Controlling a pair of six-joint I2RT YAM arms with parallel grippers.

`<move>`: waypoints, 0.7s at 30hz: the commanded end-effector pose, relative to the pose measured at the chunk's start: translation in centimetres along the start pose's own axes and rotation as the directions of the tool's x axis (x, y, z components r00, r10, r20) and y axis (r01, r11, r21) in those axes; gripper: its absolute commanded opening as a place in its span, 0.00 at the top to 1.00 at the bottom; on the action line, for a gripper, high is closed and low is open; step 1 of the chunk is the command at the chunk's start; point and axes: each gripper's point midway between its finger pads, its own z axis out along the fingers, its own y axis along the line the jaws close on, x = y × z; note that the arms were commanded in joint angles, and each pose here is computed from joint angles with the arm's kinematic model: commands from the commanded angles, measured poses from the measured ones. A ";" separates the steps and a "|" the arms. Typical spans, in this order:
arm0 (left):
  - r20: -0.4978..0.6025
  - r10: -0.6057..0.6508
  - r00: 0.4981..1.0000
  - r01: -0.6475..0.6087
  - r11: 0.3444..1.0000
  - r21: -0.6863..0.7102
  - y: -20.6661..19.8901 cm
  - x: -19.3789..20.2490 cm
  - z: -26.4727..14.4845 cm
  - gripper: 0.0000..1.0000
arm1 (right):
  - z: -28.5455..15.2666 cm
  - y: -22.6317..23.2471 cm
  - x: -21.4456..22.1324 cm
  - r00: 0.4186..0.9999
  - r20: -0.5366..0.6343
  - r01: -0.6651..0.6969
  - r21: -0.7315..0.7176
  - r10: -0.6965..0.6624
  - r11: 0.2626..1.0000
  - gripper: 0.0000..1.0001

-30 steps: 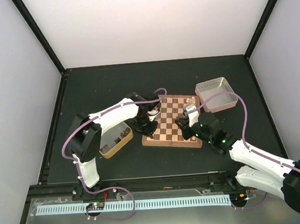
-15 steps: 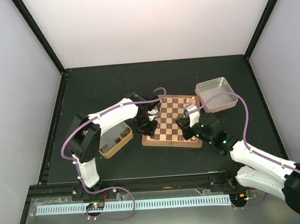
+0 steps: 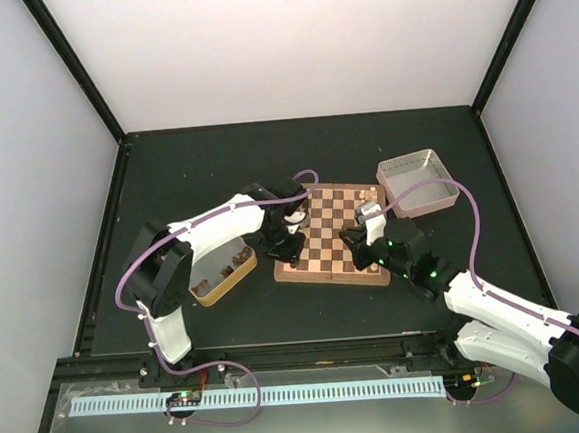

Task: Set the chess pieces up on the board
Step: Pick up the chess piece from the chessboard.

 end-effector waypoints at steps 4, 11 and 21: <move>-0.006 -0.005 1.000 0.005 1.000 0.000 -0.2 -0.3 0.9 0.75 | -0.2 -0.4 -0.2 1.000 0.016 -0.012 0.021 0.011 1.000 0.97; -0.022 -0.009 1.000 0.009 1.000 -0.007 0.1 -0.2 1.6 0.77 | -0.2 -0.5 0.0 1.000 0.010 -0.013 0.023 0.013 1.000 0.97; 0.064 -0.005 0.998 0.008 0.999 -0.035 -0.1 -2.6 0.6 0.93 | -0.2 -0.5 0.2 1.000 0.009 -0.015 0.021 0.015 1.000 0.97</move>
